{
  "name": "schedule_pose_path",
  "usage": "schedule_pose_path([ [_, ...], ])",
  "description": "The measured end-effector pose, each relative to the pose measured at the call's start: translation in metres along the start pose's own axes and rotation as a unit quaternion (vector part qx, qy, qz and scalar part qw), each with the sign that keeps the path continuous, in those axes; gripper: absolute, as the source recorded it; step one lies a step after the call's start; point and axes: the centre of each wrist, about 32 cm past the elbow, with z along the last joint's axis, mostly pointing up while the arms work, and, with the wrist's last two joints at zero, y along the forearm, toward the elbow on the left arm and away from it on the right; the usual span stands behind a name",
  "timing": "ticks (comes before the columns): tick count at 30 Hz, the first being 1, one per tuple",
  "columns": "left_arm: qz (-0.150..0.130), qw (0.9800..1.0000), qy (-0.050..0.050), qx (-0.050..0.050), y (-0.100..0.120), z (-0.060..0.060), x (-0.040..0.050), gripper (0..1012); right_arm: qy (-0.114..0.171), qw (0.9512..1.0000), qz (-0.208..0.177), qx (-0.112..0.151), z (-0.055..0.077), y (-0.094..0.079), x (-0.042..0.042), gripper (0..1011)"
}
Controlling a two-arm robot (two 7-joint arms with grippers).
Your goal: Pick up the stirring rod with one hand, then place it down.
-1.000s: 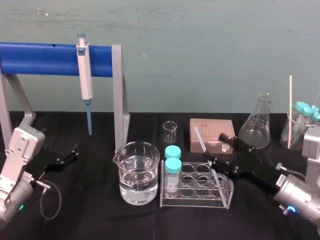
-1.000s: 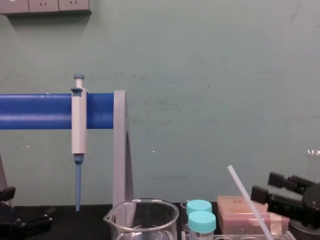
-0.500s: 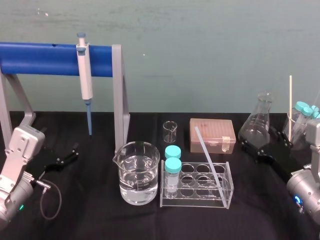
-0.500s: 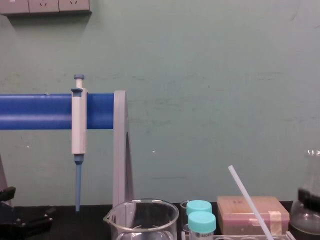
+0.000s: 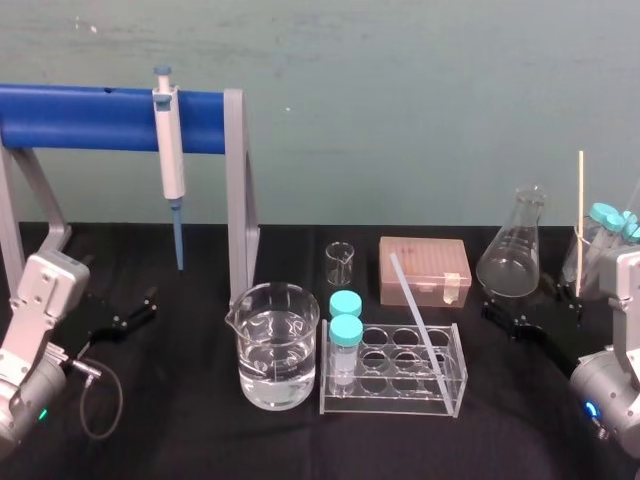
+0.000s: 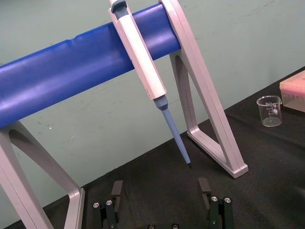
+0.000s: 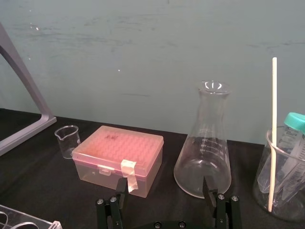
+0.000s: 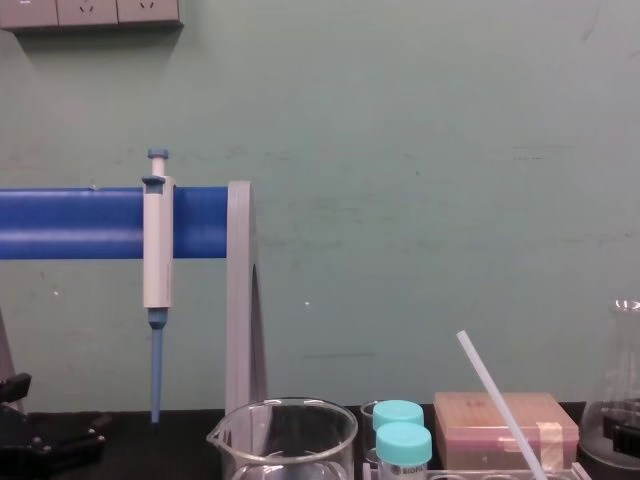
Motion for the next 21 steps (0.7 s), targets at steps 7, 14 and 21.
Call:
schedule_pose_path([
  [7, 0.0, 1.0, 0.0, 0.0, 0.0, 0.0, 0.0, 1000, 0.0, 1.0, 0.0, 0.003, 0.0006, 0.0, 0.0002, 1000],
  [14, 0.0, 1.0, 0.0, 0.0, 0.0, 0.0, 0.0, 1000, -0.001, 1.0, 0.0, 0.005, 0.0009, -0.0001, 0.0005, 1000],
  [21, 0.0, 1.0, 0.0, 0.0, 0.0, 0.0, 0.0, 1000, -0.001, 1.0, 0.0, 0.006, 0.0012, -0.0001, 0.0006, 1000],
])
